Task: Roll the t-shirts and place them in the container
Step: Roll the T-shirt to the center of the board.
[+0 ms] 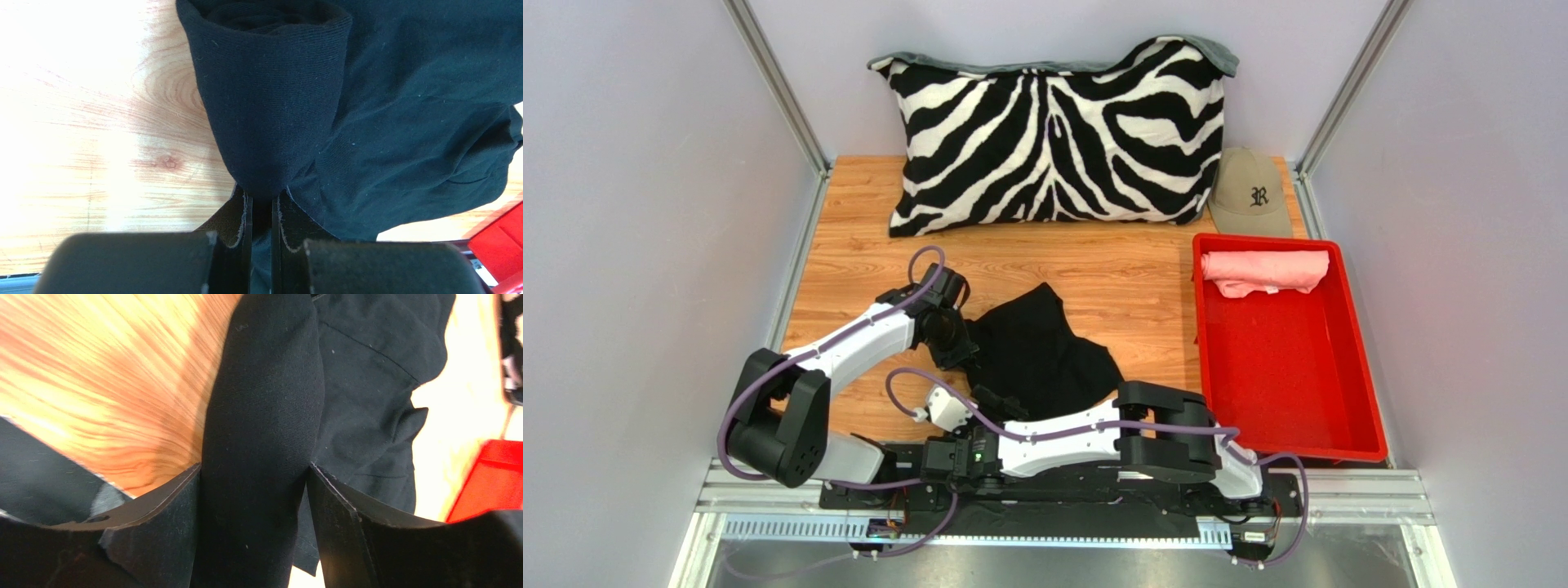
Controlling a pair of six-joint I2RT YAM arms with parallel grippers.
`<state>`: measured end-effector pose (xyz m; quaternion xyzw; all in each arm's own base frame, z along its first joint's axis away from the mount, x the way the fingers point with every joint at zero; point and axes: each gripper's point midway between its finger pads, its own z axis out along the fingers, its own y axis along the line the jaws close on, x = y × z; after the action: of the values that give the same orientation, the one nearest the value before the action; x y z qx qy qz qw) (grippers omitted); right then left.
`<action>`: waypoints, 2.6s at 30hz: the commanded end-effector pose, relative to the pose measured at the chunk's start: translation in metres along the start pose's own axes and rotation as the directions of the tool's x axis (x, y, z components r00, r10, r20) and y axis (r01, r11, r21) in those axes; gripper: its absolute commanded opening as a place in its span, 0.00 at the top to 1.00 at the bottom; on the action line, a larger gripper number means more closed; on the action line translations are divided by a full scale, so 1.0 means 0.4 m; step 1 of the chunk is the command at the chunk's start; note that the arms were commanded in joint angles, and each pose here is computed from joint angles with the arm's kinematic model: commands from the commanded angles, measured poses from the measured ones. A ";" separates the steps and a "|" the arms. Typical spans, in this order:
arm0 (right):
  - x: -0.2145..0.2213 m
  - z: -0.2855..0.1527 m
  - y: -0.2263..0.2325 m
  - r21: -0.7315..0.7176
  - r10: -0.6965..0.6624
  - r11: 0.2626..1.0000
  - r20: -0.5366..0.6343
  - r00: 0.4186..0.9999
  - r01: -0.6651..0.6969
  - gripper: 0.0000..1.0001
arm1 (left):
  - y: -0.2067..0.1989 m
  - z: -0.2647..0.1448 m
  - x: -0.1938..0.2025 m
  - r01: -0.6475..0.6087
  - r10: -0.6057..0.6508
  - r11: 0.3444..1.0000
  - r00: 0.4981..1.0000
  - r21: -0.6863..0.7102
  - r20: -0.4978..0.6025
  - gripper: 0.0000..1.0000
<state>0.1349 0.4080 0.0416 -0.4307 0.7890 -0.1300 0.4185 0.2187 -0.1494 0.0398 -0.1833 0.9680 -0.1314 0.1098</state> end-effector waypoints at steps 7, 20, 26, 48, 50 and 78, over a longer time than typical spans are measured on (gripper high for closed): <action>-0.002 -0.002 -0.013 -0.052 0.109 0.993 0.017 0.994 -0.108 0.68 | -0.018 -0.031 -0.016 -0.038 0.038 0.999 0.999 0.018 0.012 0.90; 0.009 -0.006 -0.066 -0.574 0.653 0.477 -0.275 0.706 -0.665 0.81 | -0.107 -0.108 -0.111 -0.112 0.084 0.964 0.989 0.242 0.124 0.48; 0.028 0.035 -0.101 -0.593 0.729 0.148 -0.475 0.493 -0.791 0.81 | -0.135 -0.105 -0.099 -0.115 0.066 0.928 0.987 0.355 0.148 0.48; 0.092 0.085 -0.107 -0.504 0.675 -0.238 -0.700 0.231 -0.831 0.69 | -0.131 0.056 -0.101 -0.056 -0.007 0.935 0.985 0.351 0.174 0.39; 0.093 0.079 -0.113 -0.518 0.682 -0.203 -0.684 0.260 -0.831 0.61 | -0.115 0.064 -0.098 -0.032 -0.022 0.953 0.985 0.301 0.174 0.43; 0.165 -0.035 -0.221 -0.385 0.682 0.585 -0.241 0.690 -0.713 0.50 | -0.066 0.014 -0.076 -0.030 0.023 0.998 0.994 0.062 0.111 0.54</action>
<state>0.1391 0.3142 0.0345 -0.1327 0.9192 0.3059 0.2095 0.2599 -0.1709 0.0430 -0.1757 0.9507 -0.1843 0.1771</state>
